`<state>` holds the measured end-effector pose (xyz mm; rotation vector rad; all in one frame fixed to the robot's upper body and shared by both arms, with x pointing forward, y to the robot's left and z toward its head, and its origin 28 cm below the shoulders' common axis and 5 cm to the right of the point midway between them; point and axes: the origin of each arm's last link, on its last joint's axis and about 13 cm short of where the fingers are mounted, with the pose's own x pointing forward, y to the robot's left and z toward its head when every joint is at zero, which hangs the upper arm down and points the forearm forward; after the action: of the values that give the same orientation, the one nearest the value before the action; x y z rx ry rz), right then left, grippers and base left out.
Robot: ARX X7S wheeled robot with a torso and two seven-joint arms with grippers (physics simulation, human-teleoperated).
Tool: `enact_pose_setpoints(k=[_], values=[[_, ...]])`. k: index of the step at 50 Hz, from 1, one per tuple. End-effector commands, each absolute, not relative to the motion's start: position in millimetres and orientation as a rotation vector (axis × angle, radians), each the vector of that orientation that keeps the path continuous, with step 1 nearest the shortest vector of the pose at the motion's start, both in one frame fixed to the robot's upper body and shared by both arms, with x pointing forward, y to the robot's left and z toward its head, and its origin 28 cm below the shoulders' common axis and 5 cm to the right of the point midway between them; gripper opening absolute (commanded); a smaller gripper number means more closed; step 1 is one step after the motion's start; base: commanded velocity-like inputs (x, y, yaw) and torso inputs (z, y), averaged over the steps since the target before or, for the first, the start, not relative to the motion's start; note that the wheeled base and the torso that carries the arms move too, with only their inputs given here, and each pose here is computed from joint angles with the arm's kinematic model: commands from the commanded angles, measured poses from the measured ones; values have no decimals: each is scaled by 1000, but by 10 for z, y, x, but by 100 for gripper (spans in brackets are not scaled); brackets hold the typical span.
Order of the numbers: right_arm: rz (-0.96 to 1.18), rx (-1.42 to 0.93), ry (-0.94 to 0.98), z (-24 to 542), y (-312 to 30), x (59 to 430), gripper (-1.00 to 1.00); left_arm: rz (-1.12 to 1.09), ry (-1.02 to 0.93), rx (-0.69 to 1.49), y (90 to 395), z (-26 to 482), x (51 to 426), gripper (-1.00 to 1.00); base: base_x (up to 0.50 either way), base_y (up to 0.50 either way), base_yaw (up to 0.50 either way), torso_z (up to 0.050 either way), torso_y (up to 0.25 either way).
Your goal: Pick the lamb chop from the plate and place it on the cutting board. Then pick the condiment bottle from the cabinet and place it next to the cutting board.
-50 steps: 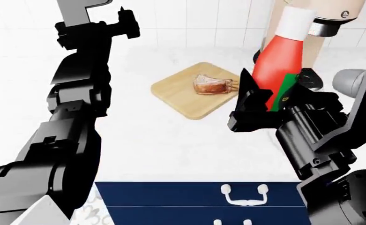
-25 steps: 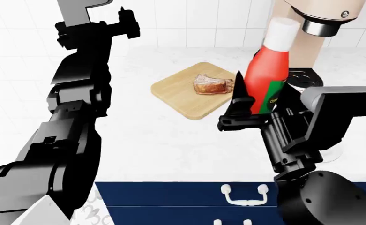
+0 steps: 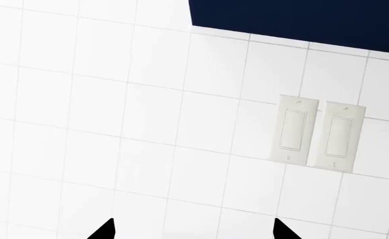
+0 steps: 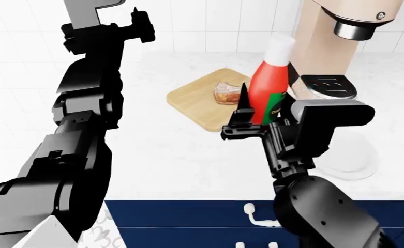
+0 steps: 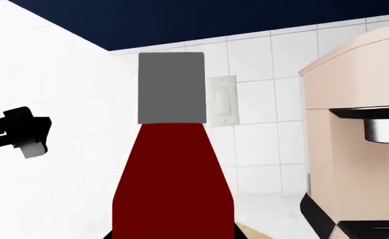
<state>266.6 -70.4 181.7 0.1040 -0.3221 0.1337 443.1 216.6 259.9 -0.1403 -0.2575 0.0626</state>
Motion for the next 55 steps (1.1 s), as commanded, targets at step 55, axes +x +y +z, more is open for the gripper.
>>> enact_pose_setpoints(k=[55], values=[[100,38,-194,1181,-591,3065,-100,57,-260,-131,2161,2596,4431,100,0,0,0,0,1]])
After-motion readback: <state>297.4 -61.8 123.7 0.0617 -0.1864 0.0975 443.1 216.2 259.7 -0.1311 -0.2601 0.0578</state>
